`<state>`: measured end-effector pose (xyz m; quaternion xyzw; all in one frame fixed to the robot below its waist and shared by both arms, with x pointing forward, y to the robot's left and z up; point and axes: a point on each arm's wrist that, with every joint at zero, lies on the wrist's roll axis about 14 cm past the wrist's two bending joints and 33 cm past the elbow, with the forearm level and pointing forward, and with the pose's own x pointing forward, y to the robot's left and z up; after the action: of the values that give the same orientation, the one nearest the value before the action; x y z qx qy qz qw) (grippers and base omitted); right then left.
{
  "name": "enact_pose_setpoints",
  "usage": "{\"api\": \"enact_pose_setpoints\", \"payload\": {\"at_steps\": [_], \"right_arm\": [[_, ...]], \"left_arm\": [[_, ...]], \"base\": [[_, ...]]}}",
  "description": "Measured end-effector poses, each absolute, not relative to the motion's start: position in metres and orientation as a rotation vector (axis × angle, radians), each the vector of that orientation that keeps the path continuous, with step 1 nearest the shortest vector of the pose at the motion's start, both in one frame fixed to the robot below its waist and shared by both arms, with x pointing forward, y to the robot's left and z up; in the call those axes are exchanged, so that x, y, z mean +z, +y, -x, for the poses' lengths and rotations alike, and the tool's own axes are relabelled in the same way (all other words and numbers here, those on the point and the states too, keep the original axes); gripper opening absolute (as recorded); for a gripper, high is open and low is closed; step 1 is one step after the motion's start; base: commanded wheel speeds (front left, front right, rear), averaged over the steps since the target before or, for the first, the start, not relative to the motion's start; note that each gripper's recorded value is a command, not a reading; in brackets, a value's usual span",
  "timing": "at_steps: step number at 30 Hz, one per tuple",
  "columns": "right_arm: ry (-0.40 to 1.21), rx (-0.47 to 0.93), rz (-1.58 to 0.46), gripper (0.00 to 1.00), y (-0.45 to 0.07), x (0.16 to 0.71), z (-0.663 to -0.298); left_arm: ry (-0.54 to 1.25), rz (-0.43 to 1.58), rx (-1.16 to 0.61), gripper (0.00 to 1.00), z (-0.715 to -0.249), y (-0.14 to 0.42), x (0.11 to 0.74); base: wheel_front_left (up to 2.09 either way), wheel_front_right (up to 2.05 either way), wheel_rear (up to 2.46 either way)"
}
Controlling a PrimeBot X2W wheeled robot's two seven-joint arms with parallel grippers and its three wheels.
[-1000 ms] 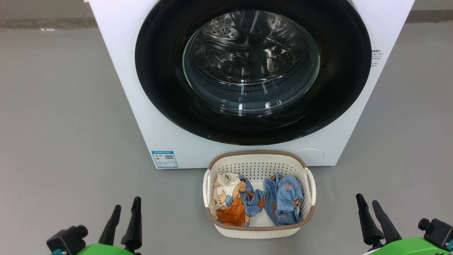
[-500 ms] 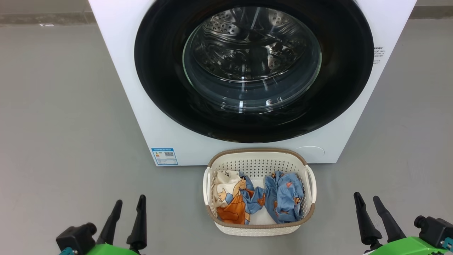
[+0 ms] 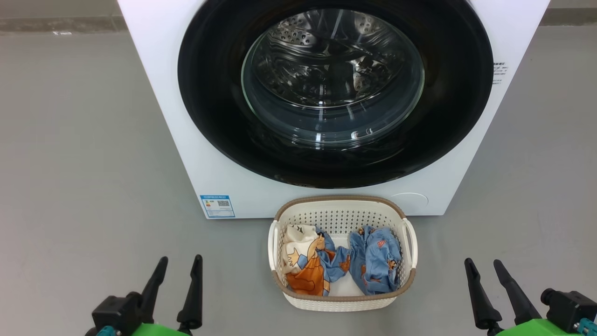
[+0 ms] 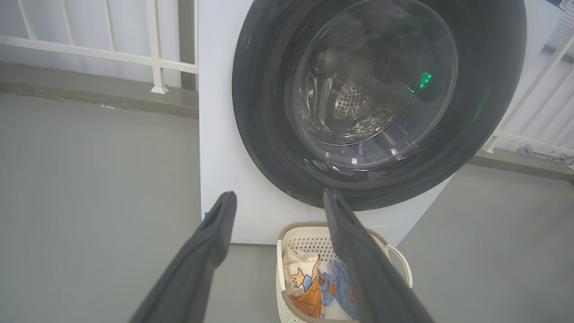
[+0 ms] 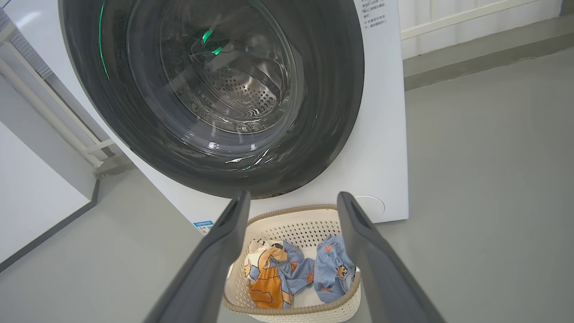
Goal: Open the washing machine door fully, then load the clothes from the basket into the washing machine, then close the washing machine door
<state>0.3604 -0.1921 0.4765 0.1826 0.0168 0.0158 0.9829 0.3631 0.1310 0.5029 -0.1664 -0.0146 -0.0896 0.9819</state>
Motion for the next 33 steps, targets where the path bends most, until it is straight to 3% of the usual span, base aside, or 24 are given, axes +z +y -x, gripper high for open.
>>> {"api": "enact_pose_setpoints", "payload": {"at_steps": [15,33], "right_arm": [[0.004,0.058,-0.238,1.00,-0.190,0.481,-0.356],[0.007,-0.006,-0.243,1.00,-0.205,0.477,-0.350]], "left_arm": [[-0.067,0.205,-0.205,1.00,-0.360,0.128,0.507],[-0.018,0.216,-0.186,1.00,-0.359,0.132,0.491]], "base": [[0.00,0.00,0.00],[0.00,0.00,0.00]]}}
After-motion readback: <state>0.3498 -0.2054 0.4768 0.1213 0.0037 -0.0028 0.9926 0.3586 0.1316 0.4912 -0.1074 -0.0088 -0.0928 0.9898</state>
